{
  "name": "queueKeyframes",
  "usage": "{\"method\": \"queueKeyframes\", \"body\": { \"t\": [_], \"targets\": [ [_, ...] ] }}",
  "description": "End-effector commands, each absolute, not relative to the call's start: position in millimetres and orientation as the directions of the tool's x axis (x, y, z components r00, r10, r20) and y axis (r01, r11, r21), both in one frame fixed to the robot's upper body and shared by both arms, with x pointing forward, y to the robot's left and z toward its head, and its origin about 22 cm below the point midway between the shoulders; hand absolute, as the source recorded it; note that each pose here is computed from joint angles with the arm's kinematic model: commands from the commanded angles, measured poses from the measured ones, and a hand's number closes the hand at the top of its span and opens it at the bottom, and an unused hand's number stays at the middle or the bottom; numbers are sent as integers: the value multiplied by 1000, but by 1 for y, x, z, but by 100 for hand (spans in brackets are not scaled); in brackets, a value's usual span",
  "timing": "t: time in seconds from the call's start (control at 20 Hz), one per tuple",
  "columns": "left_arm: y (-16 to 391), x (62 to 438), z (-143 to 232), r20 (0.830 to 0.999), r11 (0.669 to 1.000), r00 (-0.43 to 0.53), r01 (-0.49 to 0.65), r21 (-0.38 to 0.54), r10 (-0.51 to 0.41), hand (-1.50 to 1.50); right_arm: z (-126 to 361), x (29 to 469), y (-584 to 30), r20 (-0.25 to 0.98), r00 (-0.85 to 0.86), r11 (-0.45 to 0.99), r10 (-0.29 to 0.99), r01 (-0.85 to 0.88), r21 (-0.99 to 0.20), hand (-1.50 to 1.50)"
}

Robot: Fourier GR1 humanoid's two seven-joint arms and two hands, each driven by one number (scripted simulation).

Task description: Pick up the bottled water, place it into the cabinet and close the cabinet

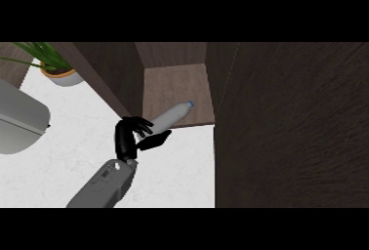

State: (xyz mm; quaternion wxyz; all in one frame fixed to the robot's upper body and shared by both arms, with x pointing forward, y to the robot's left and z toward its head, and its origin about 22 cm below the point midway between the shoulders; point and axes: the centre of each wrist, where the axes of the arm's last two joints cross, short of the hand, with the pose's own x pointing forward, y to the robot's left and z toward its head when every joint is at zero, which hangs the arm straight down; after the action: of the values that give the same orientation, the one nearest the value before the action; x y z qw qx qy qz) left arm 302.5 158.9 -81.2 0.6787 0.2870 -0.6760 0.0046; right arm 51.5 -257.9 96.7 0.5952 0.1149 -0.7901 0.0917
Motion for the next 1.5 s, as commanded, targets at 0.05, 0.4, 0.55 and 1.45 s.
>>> {"method": "queueKeyframes", "body": {
  "t": [0.05, 0.4, 0.55, 1.45],
  "targets": [
    [125, 376, 19, 944, 932, -187, -297, 209, -272, -150, 96, 51, -258, 957, -267, 951, -116, -307, 29, -150],
    [117, 366, 30, 950, 979, -280, -182, 91, -141, -150, 97, 52, -256, 957, -263, 941, -125, -336, 31, -150],
    [112, 364, 33, 953, 985, -283, -161, 63, -107, -150, 100, 49, -252, 956, -260, 941, -138, -336, 45, -150],
    [83, 343, 32, 930, 974, -300, 139, -178, 213, -150, 124, 38, -244, 960, -255, 966, -118, -252, 52, -150]
  ]
}}
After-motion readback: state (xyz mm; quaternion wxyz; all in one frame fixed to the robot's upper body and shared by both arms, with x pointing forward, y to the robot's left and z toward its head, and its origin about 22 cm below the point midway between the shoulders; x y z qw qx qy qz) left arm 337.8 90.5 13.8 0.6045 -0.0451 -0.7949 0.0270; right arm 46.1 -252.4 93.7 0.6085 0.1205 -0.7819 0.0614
